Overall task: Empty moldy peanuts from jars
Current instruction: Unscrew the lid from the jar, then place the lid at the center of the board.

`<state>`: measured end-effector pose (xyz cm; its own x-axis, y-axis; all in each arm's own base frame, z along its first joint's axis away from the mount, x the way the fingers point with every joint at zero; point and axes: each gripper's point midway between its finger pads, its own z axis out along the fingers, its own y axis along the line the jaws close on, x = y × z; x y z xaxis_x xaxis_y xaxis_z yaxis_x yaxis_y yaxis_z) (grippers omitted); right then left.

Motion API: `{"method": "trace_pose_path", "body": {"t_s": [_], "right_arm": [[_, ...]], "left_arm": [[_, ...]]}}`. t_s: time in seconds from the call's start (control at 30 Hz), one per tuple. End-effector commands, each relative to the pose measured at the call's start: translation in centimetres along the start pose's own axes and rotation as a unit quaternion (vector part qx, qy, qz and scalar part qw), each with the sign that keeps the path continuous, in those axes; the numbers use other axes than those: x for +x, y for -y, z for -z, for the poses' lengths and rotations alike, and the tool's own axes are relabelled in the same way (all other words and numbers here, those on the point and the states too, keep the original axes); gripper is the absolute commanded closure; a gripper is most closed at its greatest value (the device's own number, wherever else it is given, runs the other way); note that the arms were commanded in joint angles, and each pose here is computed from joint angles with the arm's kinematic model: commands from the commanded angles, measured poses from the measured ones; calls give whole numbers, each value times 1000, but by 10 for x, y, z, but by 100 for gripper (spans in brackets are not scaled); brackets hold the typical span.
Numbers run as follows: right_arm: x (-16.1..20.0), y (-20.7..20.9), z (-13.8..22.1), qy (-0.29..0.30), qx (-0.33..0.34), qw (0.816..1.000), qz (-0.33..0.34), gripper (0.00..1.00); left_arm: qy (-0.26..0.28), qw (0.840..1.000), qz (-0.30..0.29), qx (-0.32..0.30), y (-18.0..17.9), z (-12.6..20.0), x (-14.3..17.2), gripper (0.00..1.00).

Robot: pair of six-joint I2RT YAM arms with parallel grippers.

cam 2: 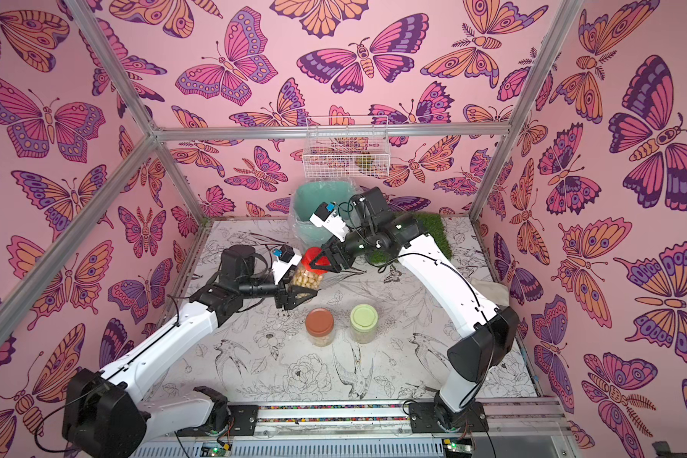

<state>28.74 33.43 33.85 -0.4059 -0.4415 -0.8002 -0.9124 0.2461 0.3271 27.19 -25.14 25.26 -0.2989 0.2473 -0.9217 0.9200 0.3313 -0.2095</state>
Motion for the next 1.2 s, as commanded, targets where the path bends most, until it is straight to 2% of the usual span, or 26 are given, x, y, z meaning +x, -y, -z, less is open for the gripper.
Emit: {"method": "trace_pose_path", "body": {"t_s": [0.0, 0.23, 0.37, 0.43, 0.5, 0.53, 0.7, 0.9, 1.17], "right_arm": [[-5, -19, 16, 22, -23, 995, 94, 85], [-10, -16, 14, 16, -25, 995, 98, 85], [-26, -13, 23, 52, -15, 996, 73, 86], [-36, -16, 31, 77, 1, 994, 75, 89], [-44, -25, 46, 110, 14, 990, 84, 99], [-46, -29, 50, 121, 17, 989, 87, 100], [-40, -47, 67, 155, 34, 982, 97, 100], [-11, -65, 54, 110, 52, 986, 111, 100], [38, -97, -8, 9, 56, 985, 164, 100]], "left_arm": [[-1, 1000, 11, 2, 1, 2, 1, 100], [-1, 1000, 10, 3, 1, 2, 1, 100], [-3, 1000, 8, -9, -2, 2, 3, 100], [-5, 1000, 5, -20, -6, 3, 4, 100], [-6, 999, 1, -43, -13, 5, 4, 100], [-6, 998, -2, -55, -17, 5, 3, 100], [2, 993, 2, -121, -40, 14, -3, 100], [5, 982, 17, -190, -70, 28, -4, 100], [13, 959, 56, -278, -113, 68, 1, 100]]}}
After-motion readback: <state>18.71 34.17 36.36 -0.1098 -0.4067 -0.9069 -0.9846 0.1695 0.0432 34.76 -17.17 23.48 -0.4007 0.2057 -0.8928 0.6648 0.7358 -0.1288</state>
